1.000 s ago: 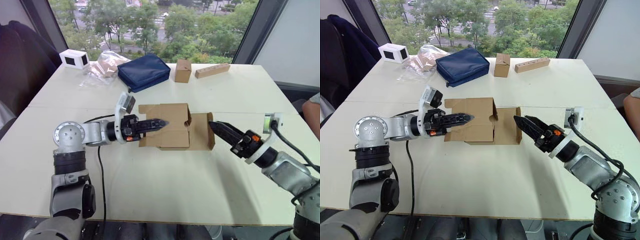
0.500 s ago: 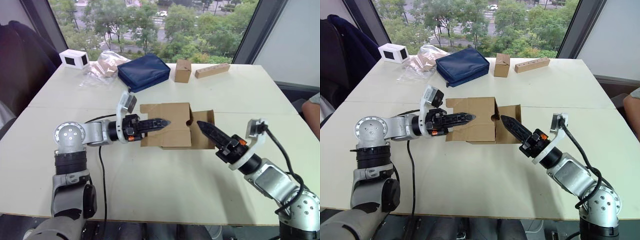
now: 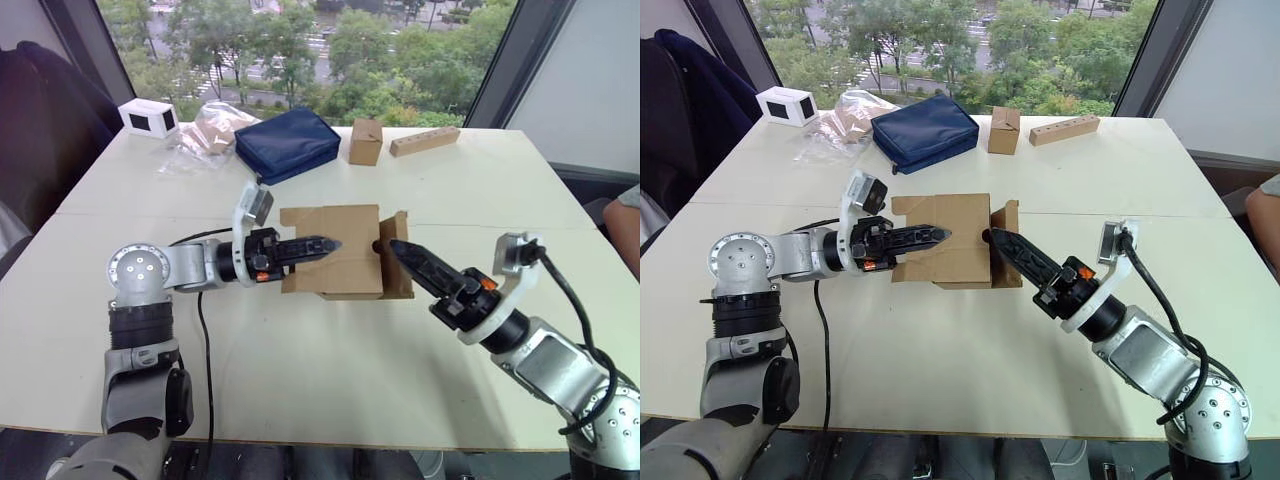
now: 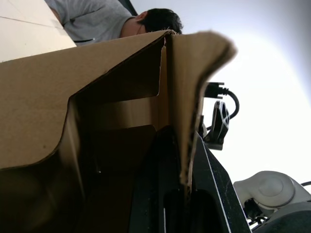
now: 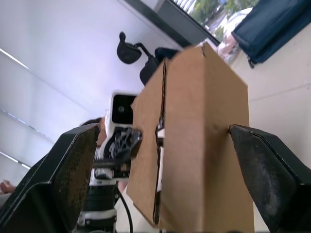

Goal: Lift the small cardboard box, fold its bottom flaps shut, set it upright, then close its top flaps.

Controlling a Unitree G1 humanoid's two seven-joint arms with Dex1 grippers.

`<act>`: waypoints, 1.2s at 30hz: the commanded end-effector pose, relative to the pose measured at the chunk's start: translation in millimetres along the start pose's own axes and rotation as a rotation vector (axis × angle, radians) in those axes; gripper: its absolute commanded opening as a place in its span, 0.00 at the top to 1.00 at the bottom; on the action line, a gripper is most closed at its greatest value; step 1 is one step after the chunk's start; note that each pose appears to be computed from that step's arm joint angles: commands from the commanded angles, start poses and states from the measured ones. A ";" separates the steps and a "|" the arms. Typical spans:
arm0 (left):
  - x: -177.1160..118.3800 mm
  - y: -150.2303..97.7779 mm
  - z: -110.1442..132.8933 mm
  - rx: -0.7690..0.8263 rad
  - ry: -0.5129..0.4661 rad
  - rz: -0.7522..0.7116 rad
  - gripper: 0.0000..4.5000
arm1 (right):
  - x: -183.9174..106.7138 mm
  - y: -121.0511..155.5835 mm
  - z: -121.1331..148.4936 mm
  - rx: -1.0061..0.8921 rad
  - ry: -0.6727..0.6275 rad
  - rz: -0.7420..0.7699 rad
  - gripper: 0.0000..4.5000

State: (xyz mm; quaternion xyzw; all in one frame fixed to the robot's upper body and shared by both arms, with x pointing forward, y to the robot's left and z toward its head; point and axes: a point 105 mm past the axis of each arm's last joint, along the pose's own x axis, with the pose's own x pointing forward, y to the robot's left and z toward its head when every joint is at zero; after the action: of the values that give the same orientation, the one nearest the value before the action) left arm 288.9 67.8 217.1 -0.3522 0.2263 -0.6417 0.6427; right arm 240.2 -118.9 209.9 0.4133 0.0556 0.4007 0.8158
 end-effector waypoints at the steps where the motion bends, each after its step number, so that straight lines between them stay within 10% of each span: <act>1: -0.7 -8.9 2.5 0.043 -0.007 -0.026 1.00 | -1.3 9.8 2.6 -0.025 -0.011 0.036 0.32; 4: -1.8 -8.6 1.7 0.042 -0.006 -0.025 1.00 | -2.1 4.6 1.6 -0.035 0.001 0.006 0.54; 14: -3.8 -6.9 0.3 0.039 -0.006 -0.025 1.00 | -1.1 1.4 -1.2 -0.070 0.014 -0.013 0.54; 20: -5.0 -5.5 -0.8 0.035 -0.003 -0.026 1.00 | 0.0 0.4 -1.8 -0.079 0.017 -0.026 0.95; 36: -7.6 -3.0 -2.7 0.033 0.000 -0.023 1.00 | 2.5 -0.3 -4.0 -0.155 0.039 -0.043 0.95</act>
State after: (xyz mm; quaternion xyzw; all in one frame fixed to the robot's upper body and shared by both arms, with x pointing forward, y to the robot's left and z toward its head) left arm 287.5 74.1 207.5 -0.3509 0.2326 -0.6384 0.6444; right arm 246.5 -120.0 196.0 0.3548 0.0679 0.3731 0.8546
